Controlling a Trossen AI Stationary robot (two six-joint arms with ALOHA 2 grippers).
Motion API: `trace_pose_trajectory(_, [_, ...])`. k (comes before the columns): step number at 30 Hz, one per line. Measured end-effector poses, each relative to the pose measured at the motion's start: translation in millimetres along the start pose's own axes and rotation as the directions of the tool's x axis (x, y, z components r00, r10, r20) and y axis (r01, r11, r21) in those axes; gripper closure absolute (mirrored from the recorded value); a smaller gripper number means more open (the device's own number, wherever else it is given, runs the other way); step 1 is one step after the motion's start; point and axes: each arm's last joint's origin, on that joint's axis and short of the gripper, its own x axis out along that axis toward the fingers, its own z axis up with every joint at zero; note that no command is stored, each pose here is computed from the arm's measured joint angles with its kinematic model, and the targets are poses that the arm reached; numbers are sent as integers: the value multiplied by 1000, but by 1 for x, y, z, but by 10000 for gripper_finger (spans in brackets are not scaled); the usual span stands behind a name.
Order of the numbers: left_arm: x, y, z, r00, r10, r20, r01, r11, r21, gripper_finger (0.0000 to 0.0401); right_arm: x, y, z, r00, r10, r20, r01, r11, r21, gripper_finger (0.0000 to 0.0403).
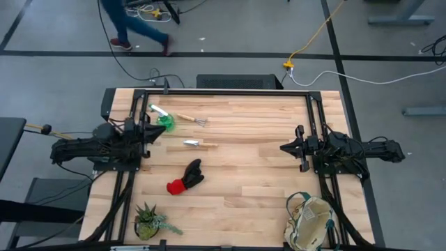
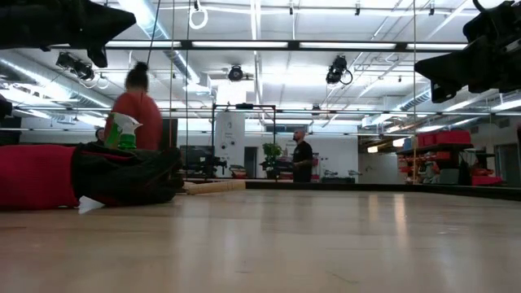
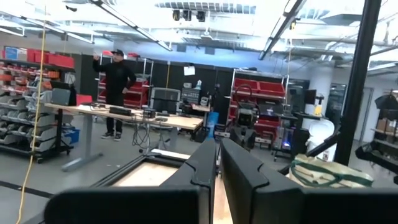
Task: Pick & Place Garden tools in Gardening bag
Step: Put the green spray bottle into the gardening bag
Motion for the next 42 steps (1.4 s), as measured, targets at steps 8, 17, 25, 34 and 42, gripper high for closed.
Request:
trace_pose_trajectory(8, [-1, 1, 11, 999, 48, -7, -48, 999, 1, 369, 0, 0, 0, 1000, 0, 0, 0, 1000, 0, 373])
trace_pose_trajectory(17, [7, -3, 27, 996, 59, -73, -57, 998, 26, 369, 0, 0, 0, 1000, 0, 0, 0, 1000, 0, 373])
trace_pose_trajectory(25, [25, -8, 51, 993, 63, -104, -54, 995, 89, 369, 0, 0, 0, 1000, 0, 0, 0, 1000, 0, 373])
trace_pose_trajectory(34, [48, -15, 87, 981, 132, -146, -116, 987, 111, 369, 0, 0, 0, 1000, 0, 0, 0, 1000, 0, 373])
trace_pose_trajectory(42, [65, -21, 114, 974, 140, -179, -114, 982, 147, 369, 0, 0, 0, 1000, 0, 0, 0, 1000, 0, 373])
